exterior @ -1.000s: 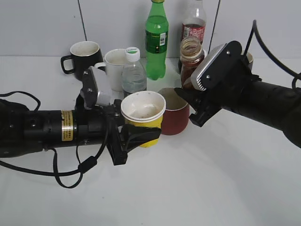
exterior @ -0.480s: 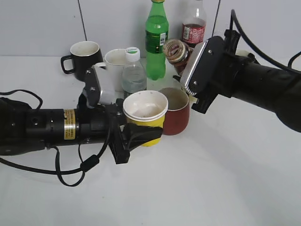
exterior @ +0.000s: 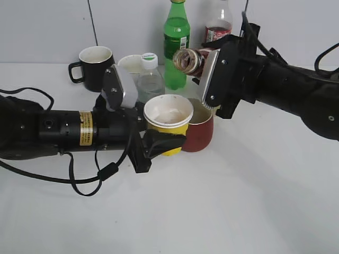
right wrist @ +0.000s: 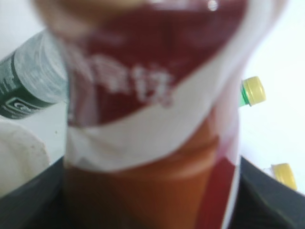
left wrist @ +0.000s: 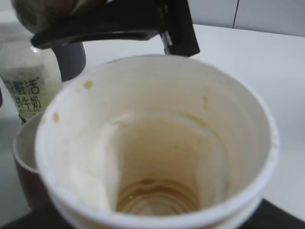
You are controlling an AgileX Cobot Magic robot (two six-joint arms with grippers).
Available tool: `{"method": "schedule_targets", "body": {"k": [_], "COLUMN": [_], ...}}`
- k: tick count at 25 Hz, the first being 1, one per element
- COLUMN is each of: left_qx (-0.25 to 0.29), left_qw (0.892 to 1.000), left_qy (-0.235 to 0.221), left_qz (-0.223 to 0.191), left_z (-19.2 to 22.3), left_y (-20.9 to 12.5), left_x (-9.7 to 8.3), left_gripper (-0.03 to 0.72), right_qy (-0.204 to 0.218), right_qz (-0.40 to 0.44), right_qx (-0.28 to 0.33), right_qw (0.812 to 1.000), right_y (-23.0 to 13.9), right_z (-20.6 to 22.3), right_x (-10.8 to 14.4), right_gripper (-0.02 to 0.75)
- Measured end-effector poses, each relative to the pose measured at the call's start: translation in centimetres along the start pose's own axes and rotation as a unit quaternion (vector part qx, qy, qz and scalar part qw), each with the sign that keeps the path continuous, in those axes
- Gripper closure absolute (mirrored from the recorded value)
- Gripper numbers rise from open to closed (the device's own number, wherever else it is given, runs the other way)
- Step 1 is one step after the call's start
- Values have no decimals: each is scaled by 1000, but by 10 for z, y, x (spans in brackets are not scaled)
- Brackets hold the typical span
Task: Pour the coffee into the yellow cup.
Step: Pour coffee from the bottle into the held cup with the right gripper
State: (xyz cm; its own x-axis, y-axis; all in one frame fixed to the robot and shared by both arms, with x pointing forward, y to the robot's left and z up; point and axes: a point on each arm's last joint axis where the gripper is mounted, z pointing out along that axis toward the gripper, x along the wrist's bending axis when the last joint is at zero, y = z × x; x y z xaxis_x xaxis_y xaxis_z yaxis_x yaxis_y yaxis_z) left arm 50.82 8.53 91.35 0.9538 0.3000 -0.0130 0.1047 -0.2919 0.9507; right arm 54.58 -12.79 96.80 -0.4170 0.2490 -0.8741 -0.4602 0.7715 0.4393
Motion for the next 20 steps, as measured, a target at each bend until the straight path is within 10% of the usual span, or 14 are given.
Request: {"method": "schedule_targets", "body": {"k": [20], "left_qx": [36], "left_qw": [999], "left_qy": [-11], "left_qz": [19], "left_z": [5], "left_y": [3], "left_x": [3], "left_gripper": [298], "right_qy": [11], "right_qz": [-112], "right_qx": [-21], "right_qw": [993], "right_y": [4], "right_z": [0], "right_x": [2], "right_gripper": [237]}}
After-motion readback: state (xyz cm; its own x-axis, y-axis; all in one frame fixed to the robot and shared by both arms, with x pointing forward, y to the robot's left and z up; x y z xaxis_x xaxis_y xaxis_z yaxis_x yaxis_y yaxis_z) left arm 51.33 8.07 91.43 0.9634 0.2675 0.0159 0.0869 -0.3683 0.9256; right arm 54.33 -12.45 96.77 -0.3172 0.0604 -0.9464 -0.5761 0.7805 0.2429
